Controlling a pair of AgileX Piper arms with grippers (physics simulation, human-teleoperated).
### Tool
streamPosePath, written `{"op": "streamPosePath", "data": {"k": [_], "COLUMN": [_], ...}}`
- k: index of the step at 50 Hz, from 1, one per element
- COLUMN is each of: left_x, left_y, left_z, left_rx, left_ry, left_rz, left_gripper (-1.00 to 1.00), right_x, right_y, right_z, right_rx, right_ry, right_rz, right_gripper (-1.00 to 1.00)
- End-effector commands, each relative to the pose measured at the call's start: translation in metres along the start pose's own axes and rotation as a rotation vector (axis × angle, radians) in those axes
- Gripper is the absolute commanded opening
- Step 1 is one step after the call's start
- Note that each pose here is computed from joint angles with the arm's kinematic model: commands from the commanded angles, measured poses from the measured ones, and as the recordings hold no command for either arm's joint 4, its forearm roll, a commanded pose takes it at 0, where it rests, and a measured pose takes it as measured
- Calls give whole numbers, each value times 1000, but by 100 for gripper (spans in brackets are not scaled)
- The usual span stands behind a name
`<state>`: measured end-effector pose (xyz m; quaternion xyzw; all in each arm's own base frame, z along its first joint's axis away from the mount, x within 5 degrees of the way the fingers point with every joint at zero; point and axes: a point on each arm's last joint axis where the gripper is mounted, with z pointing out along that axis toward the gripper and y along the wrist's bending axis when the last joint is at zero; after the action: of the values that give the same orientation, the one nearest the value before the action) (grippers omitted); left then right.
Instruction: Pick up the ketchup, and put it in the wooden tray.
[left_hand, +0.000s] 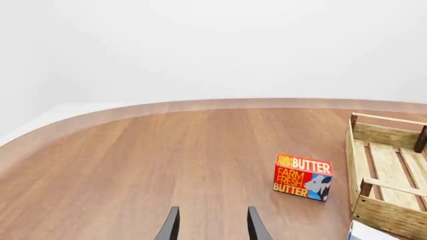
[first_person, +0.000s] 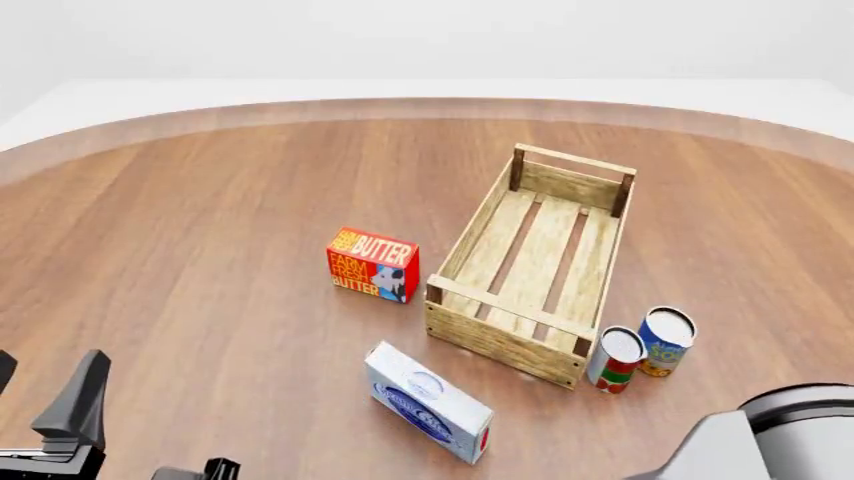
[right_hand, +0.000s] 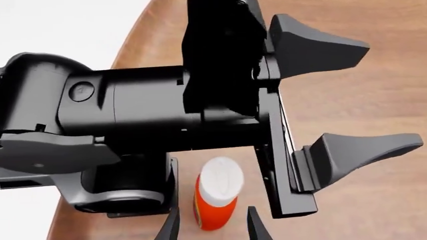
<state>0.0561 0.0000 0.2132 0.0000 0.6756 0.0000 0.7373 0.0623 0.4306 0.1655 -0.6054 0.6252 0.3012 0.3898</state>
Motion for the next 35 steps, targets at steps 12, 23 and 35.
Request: {"op": "streamPosePath", "data": {"k": [12, 23, 35], "left_x": [0, 0, 0], "left_y": [0, 0, 0], "left_z": [0, 0, 0], "left_rx": [0, 0, 0], "left_ry": [0, 0, 0], "left_rz": [0, 0, 0], "left_gripper": [100, 100, 100], "right_x": [13, 20, 17], "right_y": [-2, -7, -7], "right_z": [24, 33, 36], "right_rx": [5, 12, 12], "right_ry": [27, 40, 39], "right_rz": [10, 16, 6], "right_gripper": [100, 100, -100]}}
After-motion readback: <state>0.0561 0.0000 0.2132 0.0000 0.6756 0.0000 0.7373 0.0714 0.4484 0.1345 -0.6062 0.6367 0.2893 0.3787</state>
